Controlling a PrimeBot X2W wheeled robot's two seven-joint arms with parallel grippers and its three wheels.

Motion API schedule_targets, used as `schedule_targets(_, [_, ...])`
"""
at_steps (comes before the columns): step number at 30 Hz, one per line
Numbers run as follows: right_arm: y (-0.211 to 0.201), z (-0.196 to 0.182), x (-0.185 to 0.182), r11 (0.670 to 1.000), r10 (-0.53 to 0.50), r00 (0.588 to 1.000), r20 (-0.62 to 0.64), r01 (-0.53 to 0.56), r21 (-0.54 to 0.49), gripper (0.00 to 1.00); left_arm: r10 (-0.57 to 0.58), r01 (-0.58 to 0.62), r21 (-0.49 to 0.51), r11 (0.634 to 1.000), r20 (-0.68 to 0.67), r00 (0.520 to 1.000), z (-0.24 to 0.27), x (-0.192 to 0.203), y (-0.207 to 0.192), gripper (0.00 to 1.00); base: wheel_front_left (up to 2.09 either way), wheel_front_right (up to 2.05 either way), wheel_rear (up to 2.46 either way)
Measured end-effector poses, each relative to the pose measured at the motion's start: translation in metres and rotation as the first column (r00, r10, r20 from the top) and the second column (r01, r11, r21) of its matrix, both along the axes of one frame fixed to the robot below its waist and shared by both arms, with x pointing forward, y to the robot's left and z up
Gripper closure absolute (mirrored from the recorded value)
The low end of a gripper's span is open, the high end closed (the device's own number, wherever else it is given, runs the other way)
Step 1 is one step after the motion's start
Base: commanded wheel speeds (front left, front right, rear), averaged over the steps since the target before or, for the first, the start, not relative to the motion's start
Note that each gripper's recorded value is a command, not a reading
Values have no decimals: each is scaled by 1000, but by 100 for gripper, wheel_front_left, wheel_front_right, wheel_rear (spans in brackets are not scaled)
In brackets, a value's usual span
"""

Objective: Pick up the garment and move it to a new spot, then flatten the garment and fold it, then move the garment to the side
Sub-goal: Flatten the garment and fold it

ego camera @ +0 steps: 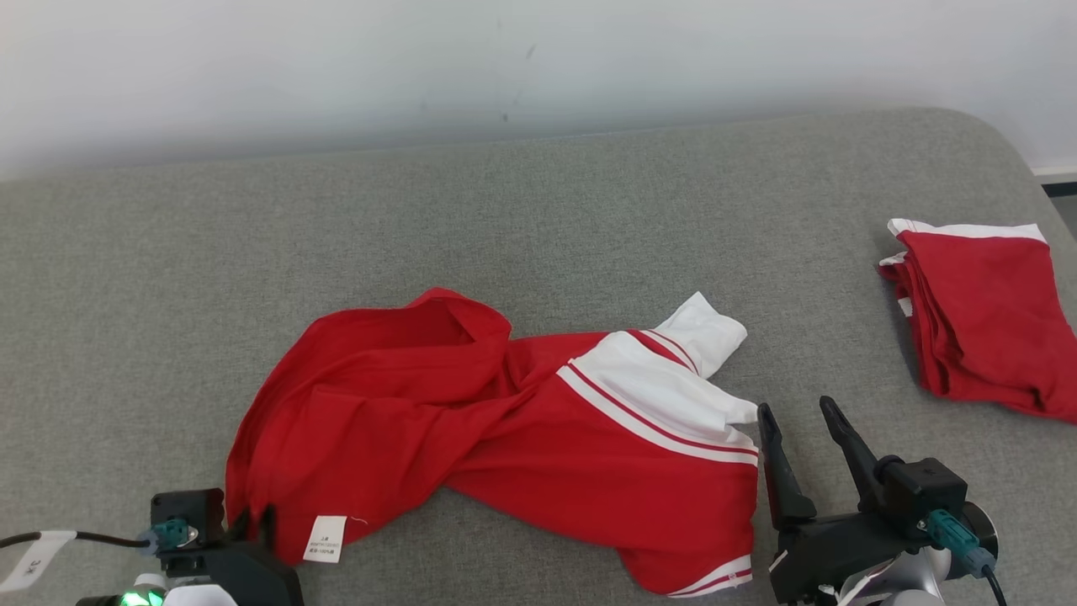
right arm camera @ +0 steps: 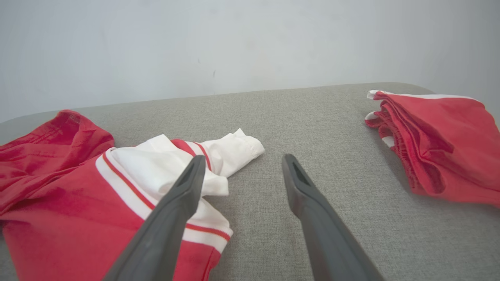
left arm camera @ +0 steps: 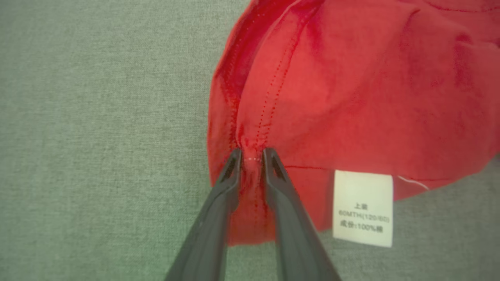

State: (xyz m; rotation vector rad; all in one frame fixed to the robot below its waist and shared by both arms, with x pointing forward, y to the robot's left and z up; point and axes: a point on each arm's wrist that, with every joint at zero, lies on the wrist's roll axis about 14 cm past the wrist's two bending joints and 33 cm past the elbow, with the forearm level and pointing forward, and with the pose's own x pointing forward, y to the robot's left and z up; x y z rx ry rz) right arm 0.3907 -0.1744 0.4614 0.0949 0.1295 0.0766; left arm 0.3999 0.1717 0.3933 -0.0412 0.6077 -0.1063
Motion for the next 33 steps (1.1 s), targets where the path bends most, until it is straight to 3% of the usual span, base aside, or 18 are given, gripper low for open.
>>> schedule_targets(1, [0,0,0,1000,1,1000,1,-1,0,0,-1,1,0,1000,1,1000,0,-1,0,84,0,0,0])
schedule_targets(5, [3,1,0,1000,8,1000,0,-8,-3,0,6,-6,0,1000,4,1000,1,-4,1,89,0,0,0])
schedule_targets(7, [2,0,1,1000,9,1000,-15,-9,-10,0,8,-8,-2,1000,15,1000,4,-5,1,100,0,0,0])
schedule_targets(19, [-19,-16,17,999,-29,955,-297,22,-26,0,2,-2,-11,1000,40,999,8,-4,-5,100,0,0,0])
schedule_targets(21, [1,-15,21,998,36,951,-308,-17,65,0,6,-5,-15,1000,34,999,6,-5,-4,100,0,0,0])
schedule_targets(33, [15,-31,4,968,97,923,-371,-1,250,0,20,-19,-14,1000,23,1000,0,-2,0,100,0,0,0])
